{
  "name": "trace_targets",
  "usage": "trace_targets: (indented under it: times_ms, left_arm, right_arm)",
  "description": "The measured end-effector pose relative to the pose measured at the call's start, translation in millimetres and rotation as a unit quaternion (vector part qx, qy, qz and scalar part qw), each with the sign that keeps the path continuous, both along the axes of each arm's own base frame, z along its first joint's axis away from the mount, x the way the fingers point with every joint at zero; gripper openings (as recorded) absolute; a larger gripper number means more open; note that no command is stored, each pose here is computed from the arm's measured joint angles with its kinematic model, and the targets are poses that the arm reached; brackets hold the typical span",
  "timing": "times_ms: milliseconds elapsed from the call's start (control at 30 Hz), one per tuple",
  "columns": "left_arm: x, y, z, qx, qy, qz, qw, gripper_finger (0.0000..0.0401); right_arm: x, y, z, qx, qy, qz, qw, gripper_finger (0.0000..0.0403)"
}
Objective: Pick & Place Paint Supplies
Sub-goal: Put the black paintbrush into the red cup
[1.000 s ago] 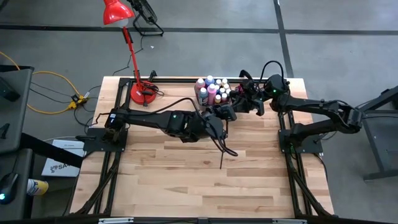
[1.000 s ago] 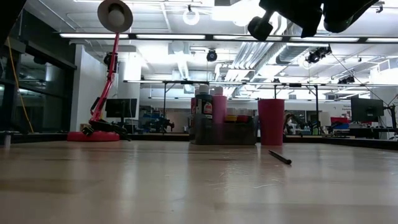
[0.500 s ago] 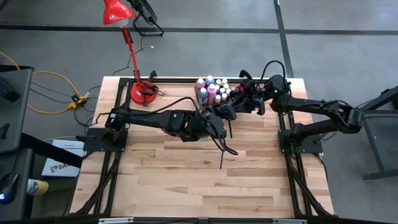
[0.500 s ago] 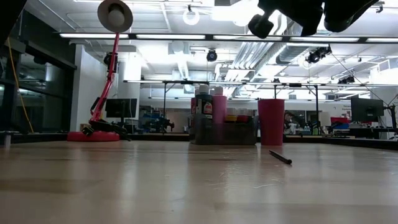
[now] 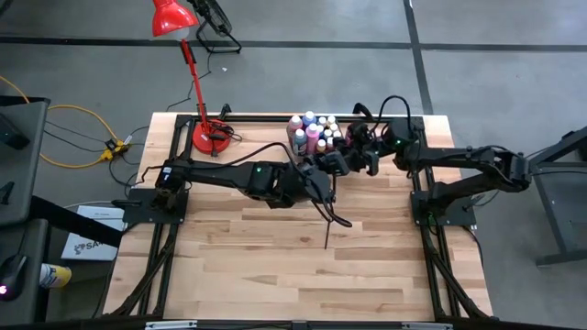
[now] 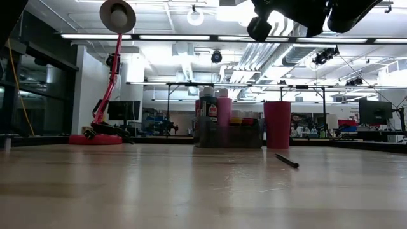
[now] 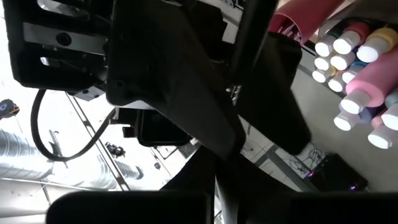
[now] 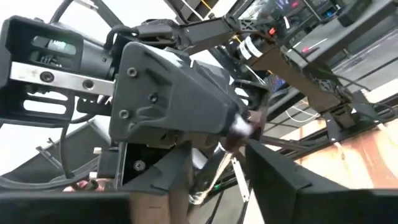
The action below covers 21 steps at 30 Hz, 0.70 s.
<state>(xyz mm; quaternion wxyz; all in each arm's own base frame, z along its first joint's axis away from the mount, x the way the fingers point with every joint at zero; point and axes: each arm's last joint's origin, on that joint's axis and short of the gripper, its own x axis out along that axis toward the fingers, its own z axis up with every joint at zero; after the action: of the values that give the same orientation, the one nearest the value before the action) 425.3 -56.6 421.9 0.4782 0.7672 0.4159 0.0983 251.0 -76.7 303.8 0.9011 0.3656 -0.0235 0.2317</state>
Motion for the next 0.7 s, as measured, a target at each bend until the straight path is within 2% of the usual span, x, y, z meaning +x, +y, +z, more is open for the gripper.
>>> trace_targets:
  times_ms: [100,200,233,433,567,633,700]
  left_arm:
    - [-0.3,0.1,0.0,0.003,0.000,0.005,1.000,0.0000]
    - [-0.4,0.1,0.0,0.003,0.000,0.006,1.000,0.0000]
    - [-0.4,0.1,0.0,0.003,0.000,0.006,1.000,0.0000]
    - [-0.6,0.6,0.5,-0.007,-0.019,0.020,1.000,0.0014]
    - [-2.1,1.7,1.6,0.002,-0.036,0.058,0.998,0.0058]
    - [-8.5,3.1,4.6,-0.012,-0.049,0.071,0.996,0.0085]
    - [-18.3,6.7,9.1,-0.047,-0.074,0.081,0.993,0.0110]
  right_arm:
    - [-1.0,-3.2,-0.4,0.000,0.002,-0.004,1.000,0.0098]
    - [-2.6,-6.2,-0.6,-0.005,0.004,0.004,1.000,0.0025]
    - [-2.9,-7.0,-0.7,-0.004,0.005,0.003,1.000,0.0018]
    - [-2.7,-7.8,-0.7,-0.004,0.003,-0.009,1.000,0.0013]
    - [-2.7,-12.9,-6.0,-0.006,0.023,-0.030,0.999,0.0013]
    - [-3.9,-18.0,-9.2,-0.008,0.036,-0.050,0.998,0.0013]
    - [-7.5,-24.9,-11.4,-0.013,0.050,-0.079,0.996,0.0013]
